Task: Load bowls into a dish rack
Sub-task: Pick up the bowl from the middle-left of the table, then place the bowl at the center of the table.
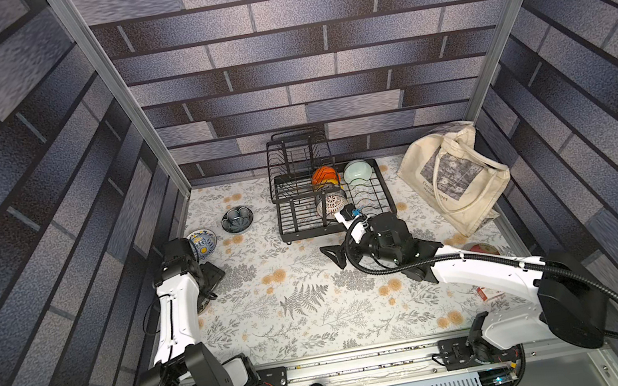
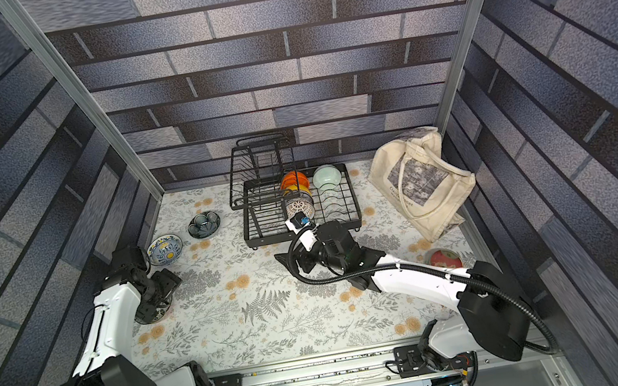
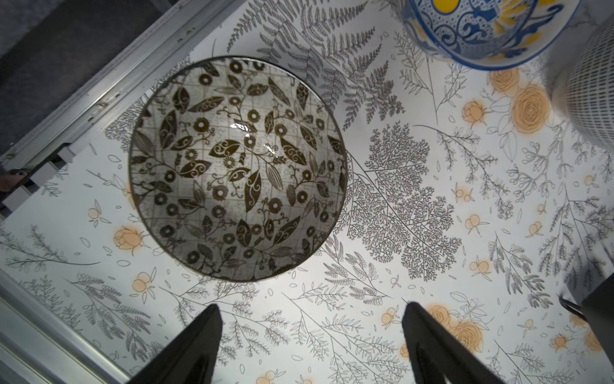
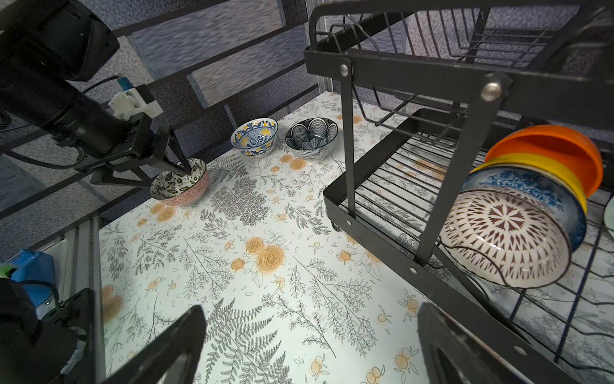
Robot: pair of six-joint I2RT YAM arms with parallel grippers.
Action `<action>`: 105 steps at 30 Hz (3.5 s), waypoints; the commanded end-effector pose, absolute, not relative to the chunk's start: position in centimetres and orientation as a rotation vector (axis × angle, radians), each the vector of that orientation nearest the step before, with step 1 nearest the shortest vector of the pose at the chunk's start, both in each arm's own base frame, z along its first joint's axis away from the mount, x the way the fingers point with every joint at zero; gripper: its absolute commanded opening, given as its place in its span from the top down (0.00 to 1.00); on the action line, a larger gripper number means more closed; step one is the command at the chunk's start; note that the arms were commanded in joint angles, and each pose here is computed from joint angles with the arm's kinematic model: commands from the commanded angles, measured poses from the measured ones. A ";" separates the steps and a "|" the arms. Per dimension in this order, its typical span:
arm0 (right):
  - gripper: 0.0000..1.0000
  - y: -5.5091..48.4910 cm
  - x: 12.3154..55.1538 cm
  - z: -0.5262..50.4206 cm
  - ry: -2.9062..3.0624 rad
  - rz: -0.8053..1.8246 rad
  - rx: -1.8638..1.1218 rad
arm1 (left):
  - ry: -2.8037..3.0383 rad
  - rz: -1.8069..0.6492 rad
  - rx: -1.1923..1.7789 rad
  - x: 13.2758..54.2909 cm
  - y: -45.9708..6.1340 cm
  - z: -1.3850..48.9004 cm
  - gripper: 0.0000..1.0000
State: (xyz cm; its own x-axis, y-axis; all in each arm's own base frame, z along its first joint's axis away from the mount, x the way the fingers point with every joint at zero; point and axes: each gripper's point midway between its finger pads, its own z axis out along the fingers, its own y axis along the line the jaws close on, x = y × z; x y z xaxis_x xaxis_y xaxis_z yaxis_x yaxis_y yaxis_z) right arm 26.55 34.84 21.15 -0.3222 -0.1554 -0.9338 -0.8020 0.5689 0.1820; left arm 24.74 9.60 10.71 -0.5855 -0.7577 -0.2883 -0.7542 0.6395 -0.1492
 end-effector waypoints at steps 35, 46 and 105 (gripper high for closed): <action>0.00 33.4 28.1 20.5 1.826 0.600 -0.676 | 2.780 -0.049 -0.845 30.4 3.3 9.1 1.00; 0.00 25.5 28.2 23.3 1.895 0.306 -0.479 | 2.703 0.032 -0.377 30.5 -7.5 14.9 1.00; 0.00 9.2 28.0 20.0 2.242 0.324 0.252 | 2.693 0.088 0.779 28.5 -35.1 7.7 0.75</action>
State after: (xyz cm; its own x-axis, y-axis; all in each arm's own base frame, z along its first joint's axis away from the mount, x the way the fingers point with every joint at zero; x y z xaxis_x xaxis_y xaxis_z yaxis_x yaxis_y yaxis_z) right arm 27.90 9.04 20.04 -0.6288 0.2559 -0.7342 0.0597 0.9574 0.2826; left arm 28.35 -35.58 6.27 -0.8011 0.5215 -0.2936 0.5002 0.8528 0.1500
